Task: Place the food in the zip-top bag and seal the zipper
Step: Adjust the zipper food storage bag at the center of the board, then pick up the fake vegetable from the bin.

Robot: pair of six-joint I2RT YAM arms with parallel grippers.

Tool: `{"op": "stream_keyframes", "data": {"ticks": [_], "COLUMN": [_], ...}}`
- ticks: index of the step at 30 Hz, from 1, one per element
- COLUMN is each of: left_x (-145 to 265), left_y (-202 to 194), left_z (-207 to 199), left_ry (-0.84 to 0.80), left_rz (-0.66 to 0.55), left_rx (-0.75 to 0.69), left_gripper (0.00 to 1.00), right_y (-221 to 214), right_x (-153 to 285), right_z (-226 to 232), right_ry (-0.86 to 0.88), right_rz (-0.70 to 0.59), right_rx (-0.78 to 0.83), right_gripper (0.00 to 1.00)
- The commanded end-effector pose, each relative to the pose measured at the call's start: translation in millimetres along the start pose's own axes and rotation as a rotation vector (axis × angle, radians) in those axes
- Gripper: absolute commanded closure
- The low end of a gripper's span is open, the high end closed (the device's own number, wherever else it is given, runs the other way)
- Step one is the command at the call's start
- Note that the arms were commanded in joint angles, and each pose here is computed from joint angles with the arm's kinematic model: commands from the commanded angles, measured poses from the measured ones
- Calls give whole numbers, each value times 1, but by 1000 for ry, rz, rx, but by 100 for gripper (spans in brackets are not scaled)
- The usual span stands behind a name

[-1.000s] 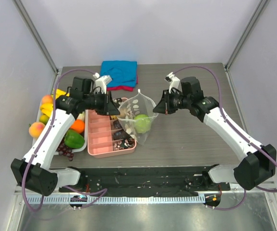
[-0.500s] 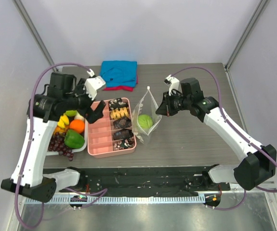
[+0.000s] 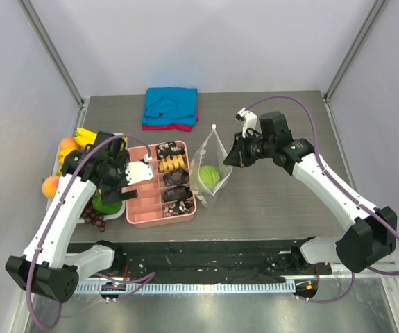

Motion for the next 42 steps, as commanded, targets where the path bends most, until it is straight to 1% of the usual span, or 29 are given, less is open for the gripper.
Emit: {"op": "stream_keyframes", "data": {"ticks": [1,8,11,14,17,18,22,23,24,25,26,28,29,30,31,32,33,34,35,36,38,39,40,41,42], "left_x": [5,-18,-27,-31,-28,-27,-12,-4,1,12,18,29,44,51,55,73,79,80,87,101,104,105,108,111,113], "left_y": [-42,-53,-59,-62,-60,-59,-49,-43,-41,-34,-31,-20,-7,5,16,35,49,64,76,97,118,130,144,151,159], "left_z": [-36,-45,-46,-47,-45,-45,-39,-36,-33,-29,-27,-20,-14,-11,-7,-5,-1,5,4,9,13,8,15,15,8], "left_ry": [-233,-256,-242,-223,-210,-210,-186,-171,-160,-135,-134,-115,-78,-79,-95,-113,-117,-149,-199,-230,-313,-414,-433,-469,-591], "left_rz": [260,314,349,355,346,343,269,233,217,166,148,84,-11,-91,-145,-282,-363,-412,-477,-611,-705,-749,-834,-885,-900], "left_rx": [-87,-135,-159,-180,-181,-179,-143,-136,-129,-122,-117,-92,-41,-9,33,111,170,219,317,340,424,517,547,569,685], "left_gripper": [0,0,0,2,9,17,35,44,47,52,54,55,55,55,57,56,56,57,57,56,57,58,58,58,58], "right_y": [13,15,16,16,16,16,16,17,17,17,17,16,16,17,17,18,20,25,26,30,45,48,57,60,61], "right_x": [5,3,1,0,0,0,1,0,1,1,1,0,-1,-1,-2,-3,-4,-6,-12,-14,-22,-29,-32,-34,-40], "right_z": [3,2,1,1,1,1,1,1,1,1,1,2,0,1,1,1,3,4,3,5,10,9,15,17,17], "right_ry": [8,21,24,24,26,26,23,23,24,23,23,25,23,30,31,37,53,64,78,111,151,162,183,194,204], "right_rz": [-36,-32,-30,-28,-27,-27,-27,-28,-29,-27,-28,-25,-26,-28,-32,-35,-41,-66,-67,-77,-116,-111,-132,-135,-130], "right_rx": [40,37,32,32,28,28,28,31,30,28,28,27,24,19,16,11,8,-11,-30,-48,-73,-81,-62,-63,-75], "right_gripper": [99,99,99,99,99,99,99,99,99,99,99,99,99,99,99,99,99,99,99,99,99,99,99,99,99]}}
Point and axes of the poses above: each gripper's point midway between its finger pads, its own x axis back along the fingers, its own z axis along the line the jaws close on, y = z × x, the point moved 7 cm from there along x, back along the fingers, and after that the axes turned 12 degrees about x, right-handed, at the moved point
